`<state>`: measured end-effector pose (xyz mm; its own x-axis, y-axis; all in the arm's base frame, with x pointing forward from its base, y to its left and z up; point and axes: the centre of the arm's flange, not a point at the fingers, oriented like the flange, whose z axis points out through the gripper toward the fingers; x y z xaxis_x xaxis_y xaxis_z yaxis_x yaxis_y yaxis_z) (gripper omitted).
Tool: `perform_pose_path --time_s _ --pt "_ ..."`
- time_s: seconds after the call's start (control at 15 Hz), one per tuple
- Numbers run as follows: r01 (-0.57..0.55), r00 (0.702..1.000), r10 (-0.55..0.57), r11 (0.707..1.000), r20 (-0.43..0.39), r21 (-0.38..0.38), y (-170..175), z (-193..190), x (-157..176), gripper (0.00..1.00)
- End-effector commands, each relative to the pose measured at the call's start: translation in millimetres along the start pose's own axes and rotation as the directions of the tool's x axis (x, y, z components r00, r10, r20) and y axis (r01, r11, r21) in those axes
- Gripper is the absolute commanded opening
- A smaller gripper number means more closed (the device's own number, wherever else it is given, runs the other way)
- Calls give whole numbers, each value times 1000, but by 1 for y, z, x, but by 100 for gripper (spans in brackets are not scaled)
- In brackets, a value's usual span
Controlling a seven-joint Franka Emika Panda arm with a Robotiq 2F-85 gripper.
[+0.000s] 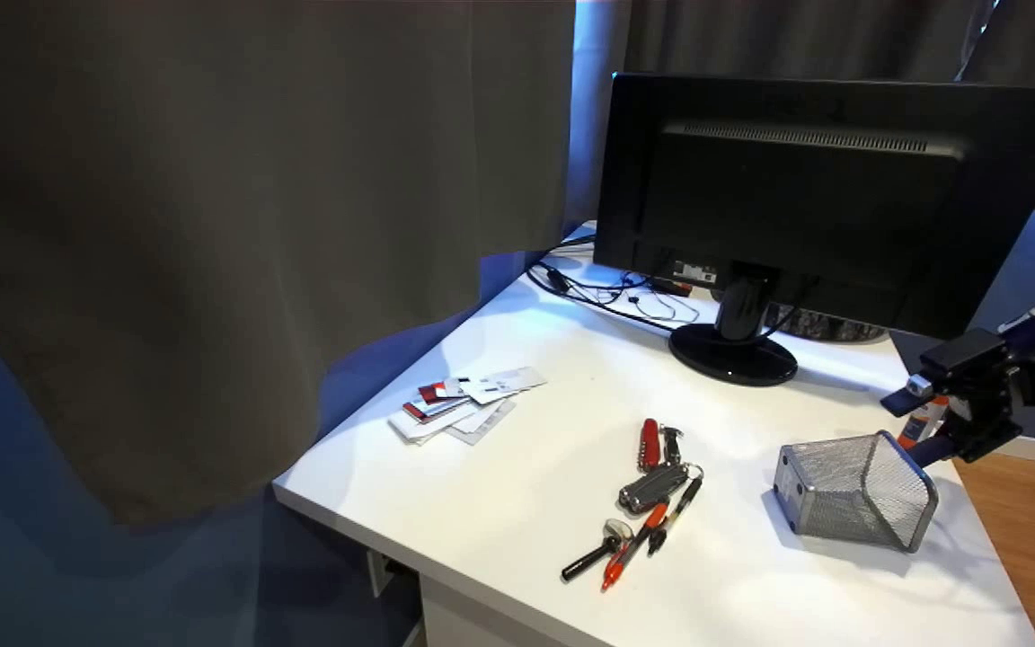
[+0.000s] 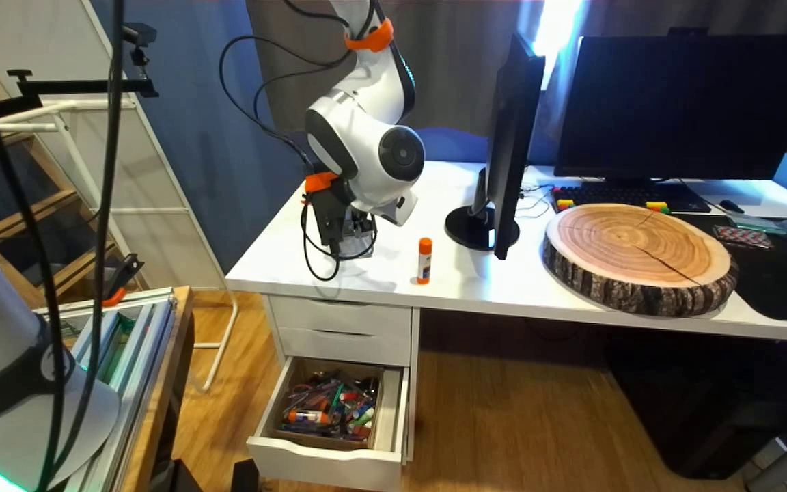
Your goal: Put the bin on its bottom, then place the glue stick inside
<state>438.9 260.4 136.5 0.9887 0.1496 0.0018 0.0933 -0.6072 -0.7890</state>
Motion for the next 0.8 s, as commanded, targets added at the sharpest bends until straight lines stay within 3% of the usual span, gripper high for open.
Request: perform_pose_path --time_s 0.0,0.13,0.73 --pt "-33 999 33 999 -3 13 10 13 14 100" --pt "-43 999 43 999 -3 15 14 15 16 74" --pt "-101 995 102 995 -16 2 22 7 21 10"
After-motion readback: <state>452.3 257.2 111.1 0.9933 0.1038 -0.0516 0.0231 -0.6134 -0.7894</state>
